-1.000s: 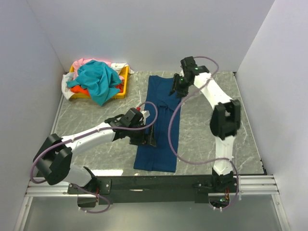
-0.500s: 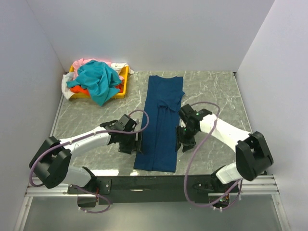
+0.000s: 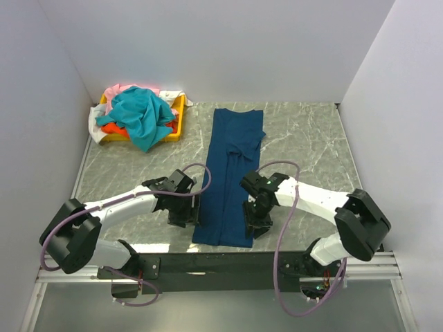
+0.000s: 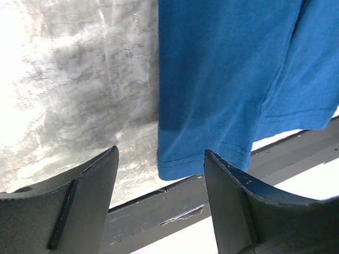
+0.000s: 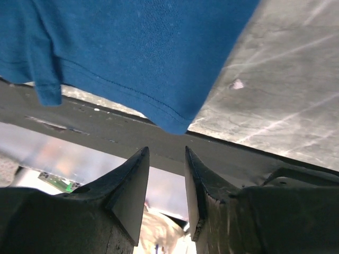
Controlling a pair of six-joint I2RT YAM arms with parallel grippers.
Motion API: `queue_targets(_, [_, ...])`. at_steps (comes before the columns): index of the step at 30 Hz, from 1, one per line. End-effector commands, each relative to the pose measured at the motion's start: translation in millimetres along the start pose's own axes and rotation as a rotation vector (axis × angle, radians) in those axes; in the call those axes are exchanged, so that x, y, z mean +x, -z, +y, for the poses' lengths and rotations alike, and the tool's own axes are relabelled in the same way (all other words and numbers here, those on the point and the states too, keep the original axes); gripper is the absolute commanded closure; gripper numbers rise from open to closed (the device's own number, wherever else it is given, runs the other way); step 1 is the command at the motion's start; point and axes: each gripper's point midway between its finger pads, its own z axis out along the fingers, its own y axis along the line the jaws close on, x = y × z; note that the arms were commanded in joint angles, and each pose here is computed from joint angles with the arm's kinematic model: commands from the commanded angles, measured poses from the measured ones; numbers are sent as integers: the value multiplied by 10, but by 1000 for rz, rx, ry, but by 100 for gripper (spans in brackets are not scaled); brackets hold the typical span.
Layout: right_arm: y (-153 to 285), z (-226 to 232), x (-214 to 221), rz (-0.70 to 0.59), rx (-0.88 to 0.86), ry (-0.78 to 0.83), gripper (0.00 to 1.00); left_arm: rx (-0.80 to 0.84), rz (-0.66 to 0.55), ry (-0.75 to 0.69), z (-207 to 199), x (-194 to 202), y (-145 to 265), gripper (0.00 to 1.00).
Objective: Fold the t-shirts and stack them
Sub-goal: Fold the tshirt
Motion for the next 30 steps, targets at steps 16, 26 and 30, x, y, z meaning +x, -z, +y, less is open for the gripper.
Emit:
queue_targets(16, [-366,-13,98,75,129,11,61,28,32,6,-37,54,-32,28])
queue_targets(26, [-401,-66,110,68,138,4,84,-21,54,17,16,104,-92,29])
queue_targets(30, [-413,-84,155,77,126,-4,88,-49,77,15,49,169,-141,34])
